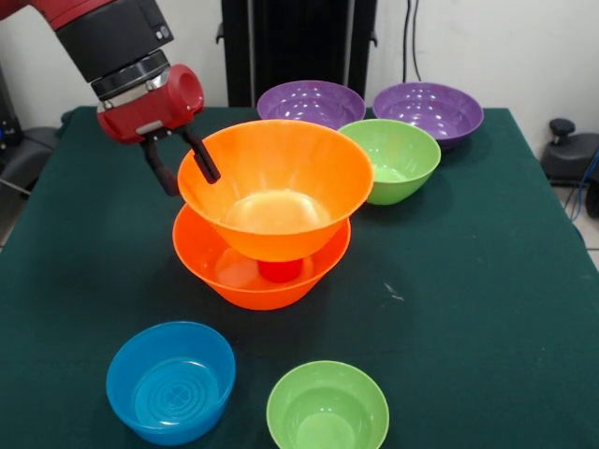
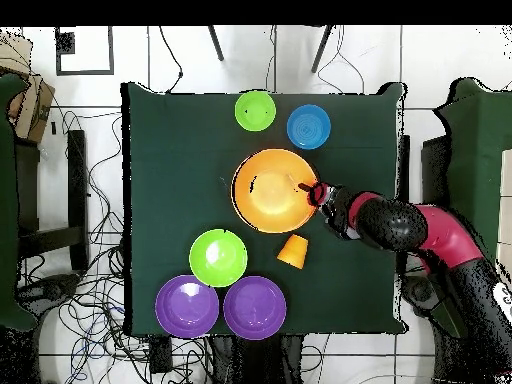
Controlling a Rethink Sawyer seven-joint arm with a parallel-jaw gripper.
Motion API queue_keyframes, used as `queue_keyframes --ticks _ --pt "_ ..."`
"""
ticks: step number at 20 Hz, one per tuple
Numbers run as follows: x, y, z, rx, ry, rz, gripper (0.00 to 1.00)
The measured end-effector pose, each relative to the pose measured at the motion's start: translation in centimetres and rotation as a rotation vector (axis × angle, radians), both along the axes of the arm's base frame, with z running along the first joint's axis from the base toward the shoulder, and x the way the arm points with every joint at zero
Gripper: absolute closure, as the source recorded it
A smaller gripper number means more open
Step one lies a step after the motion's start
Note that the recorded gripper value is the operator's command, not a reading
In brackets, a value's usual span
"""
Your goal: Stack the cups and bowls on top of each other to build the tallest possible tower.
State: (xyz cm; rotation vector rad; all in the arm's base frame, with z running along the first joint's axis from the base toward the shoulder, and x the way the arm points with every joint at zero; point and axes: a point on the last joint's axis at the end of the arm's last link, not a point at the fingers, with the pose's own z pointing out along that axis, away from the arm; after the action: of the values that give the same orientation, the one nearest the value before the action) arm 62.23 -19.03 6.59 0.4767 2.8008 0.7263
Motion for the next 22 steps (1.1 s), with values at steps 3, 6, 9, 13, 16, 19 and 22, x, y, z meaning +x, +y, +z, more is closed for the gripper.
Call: queue_keyframes --ticks 3,6,9,13,16,19,22 --pt "0.2 -0.5 0.8 -0.016 -0.009 -0.002 0.00" --pt "0.5 -1.2 2.1 -0.033 -0.017 -0.007 0.00" --pt "0.8 -2.4 4.9 -0.067 -0.032 -0.011 0.00" --pt "1.0 -3.3 7.6 -0.088 -0.046 -0.021 0.00" --pt "1.2 -3.6 9.4 -0.097 -0.052 -0.026 0.00" --pt "1.3 -3.7 10.5 -0.104 -0.048 -0.025 0.00" --pt "1.4 -3.7 10.5 -0.106 -0.033 -0.017 0.00"
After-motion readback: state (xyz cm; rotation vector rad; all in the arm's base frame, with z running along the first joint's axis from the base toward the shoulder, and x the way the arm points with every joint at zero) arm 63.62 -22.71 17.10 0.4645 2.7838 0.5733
